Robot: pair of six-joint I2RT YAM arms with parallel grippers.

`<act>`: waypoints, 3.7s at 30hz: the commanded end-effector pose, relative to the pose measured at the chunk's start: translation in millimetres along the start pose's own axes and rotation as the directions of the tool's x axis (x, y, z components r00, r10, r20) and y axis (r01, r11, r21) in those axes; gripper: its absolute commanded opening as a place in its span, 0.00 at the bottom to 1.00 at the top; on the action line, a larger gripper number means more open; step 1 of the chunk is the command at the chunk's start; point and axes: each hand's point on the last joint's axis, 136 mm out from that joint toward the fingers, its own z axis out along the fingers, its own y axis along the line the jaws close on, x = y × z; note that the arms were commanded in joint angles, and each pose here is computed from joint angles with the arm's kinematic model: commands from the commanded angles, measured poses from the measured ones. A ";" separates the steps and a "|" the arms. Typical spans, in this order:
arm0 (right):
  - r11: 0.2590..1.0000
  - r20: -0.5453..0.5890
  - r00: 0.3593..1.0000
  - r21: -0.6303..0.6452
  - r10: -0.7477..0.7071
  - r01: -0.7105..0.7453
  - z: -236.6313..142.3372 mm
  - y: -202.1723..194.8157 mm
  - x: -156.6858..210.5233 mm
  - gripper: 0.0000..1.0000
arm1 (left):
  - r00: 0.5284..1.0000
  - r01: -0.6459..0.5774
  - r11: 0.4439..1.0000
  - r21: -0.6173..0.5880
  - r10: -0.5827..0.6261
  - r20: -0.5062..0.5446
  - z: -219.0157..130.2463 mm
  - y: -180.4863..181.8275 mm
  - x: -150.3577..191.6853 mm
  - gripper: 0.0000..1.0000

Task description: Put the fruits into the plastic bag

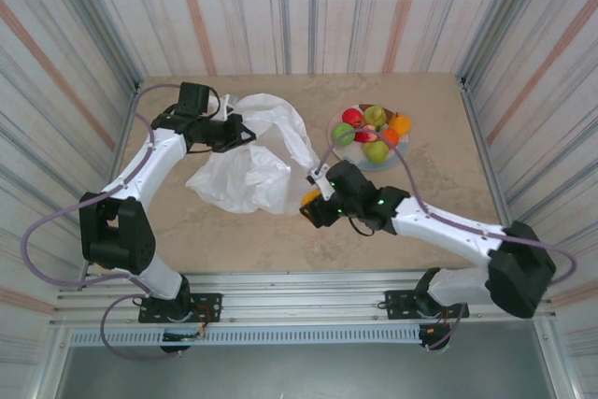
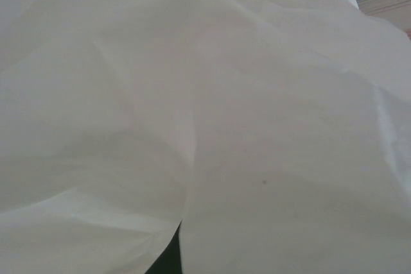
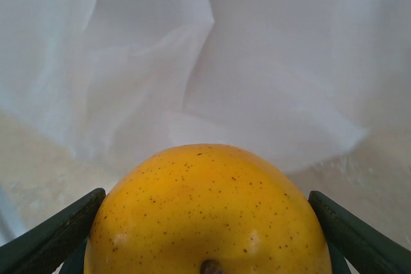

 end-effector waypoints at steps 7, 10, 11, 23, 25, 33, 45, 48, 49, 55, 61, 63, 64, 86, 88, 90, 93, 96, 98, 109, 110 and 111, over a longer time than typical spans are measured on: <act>0.977 0.317 0.945 0.167 0.074 -0.133 10.4 -37.2 -75.1 0.57 | 0.998 -0.046 0.995 0.088 0.050 -0.037 0.5 -19.7 8.7 0.00; 0.960 0.382 0.916 0.188 0.124 -0.208 9.5 -45.3 -83.8 0.57 | 0.997 -0.054 0.992 0.114 0.061 -0.055 3.0 -24.1 11.6 0.00; 0.955 0.402 0.904 0.183 0.146 -0.235 9.4 -46.7 -86.8 0.57 | 0.996 -0.057 0.991 0.122 0.065 -0.060 3.4 -25.8 12.6 0.00; 0.795 0.440 0.742 0.096 0.506 -0.599 42.8 -54.2 -97.8 0.60 | 0.991 -0.050 0.966 0.256 0.079 -0.108 12.4 -49.1 20.6 0.00; 0.749 0.432 0.698 0.072 0.571 -0.658 50.3 -53.4 -95.2 0.61 | 0.991 -0.035 0.963 0.268 0.069 -0.119 15.0 -50.0 22.2 0.00; 0.634 0.352 0.591 -0.010 0.726 -0.773 79.7 -42.1 -85.7 0.67 | 0.988 -0.007 0.966 0.258 0.047 -0.149 23.9 -46.1 27.7 0.00; 0.585 0.221 0.552 -0.129 0.804 -0.800 91.6 -21.4 -95.9 0.83 | 0.985 0.018 0.971 0.240 0.024 -0.171 30.2 -39.8 30.2 0.00; 0.594 0.207 0.562 -0.158 0.801 -0.789 86.4 -17.6 -102.1 0.87 | 0.985 0.018 0.972 0.236 0.023 -0.172 30.3 -39.1 30.6 0.00; 0.597 0.207 0.565 -0.158 0.799 -0.786 84.5 -18.1 -102.9 0.89 | 0.985 0.019 0.972 0.236 0.023 -0.172 30.1 -39.1 30.4 0.00; 0.616 0.204 0.583 -0.185 0.786 -0.766 75.6 -14.6 -108.2 0.92 | 0.985 0.015 0.972 0.236 0.027 -0.173 29.0 -40.1 30.4 0.00; 0.653 0.195 0.624 -0.200 0.757 -0.730 63.8 -9.3 -106.0 0.86 | 0.987 0.004 0.977 0.215 0.031 -0.159 23.1 -34.6 25.9 0.00; 0.683 0.191 0.656 -0.187 0.731 -0.706 56.8 -7.9 -102.0 0.84 | 0.988 -0.002 0.979 0.203 0.033 -0.148 20.1 -31.3 23.1 0.00; 0.702 0.192 0.676 -0.174 0.712 -0.691 52.1 -7.6 -99.3 0.83 | 0.989 -0.005 0.981 0.196 0.034 -0.143 18.4 -29.6 21.8 0.00; 0.985 0.204 0.966 0.039 0.158 -0.169 -85.1 -14.2 -61.4 0.79 | 0.992 -0.050 0.996 0.070 0.057 -0.111 -3.6 4.8 3.1 0.00; 0.987 0.195 0.971 0.054 0.138 -0.151 -94.3 -18.7 -59.7 0.82 | 0.993 -0.049 0.996 0.070 0.056 -0.105 -5.4 5.4 1.1 0.00; 0.976 0.210 0.965 0.120 0.156 -0.184 -104.1 -37.4 -58.8 0.83 | 0.994 -0.046 0.997 0.068 0.052 -0.097 -7.8 6.9 -0.8 0.00; 0.911 0.239 0.929 0.238 0.281 -0.337 -113.7 -86.2 -51.3 0.83 | 0.995 -0.043 0.997 0.071 0.049 -0.089 -10.2 7.1 -2.4 0.00; 0.816 0.231 0.892 0.364 0.388 -0.449 -112.4 -139.2 -30.9 0.86 | 0.995 -0.042 0.996 0.084 0.049 -0.084 -11.3 4.0 -2.5 0.00; 0.766 0.204 0.879 0.433 0.430 -0.475 -108.7 -167.5 -18.7 0.87 | 0.996 -0.042 0.994 0.096 0.050 -0.079 -12.5 1.2 -3.0 0.00; 0.656 0.101 0.787 0.493 0.609 -0.572 -54.0 -252.1 8.9 0.95 | 0.997 -0.034 0.992 0.121 0.042 -0.070 -13.8 -3.5 -3.1 0.00; 0.657 0.087 0.775 0.476 0.626 -0.584 -45.5 -254.6 10.3 0.95 | 0.997 -0.034 0.992 0.122 0.042 -0.068 -14.2 -4.1 -3.4 0.00; 0.656 0.077 0.766 0.465 0.639 -0.594 -38.0 -257.4 11.6 0.95 | 0.997 -0.033 0.992 0.125 0.042 -0.070 -13.9 -4.2 -3.1 0.00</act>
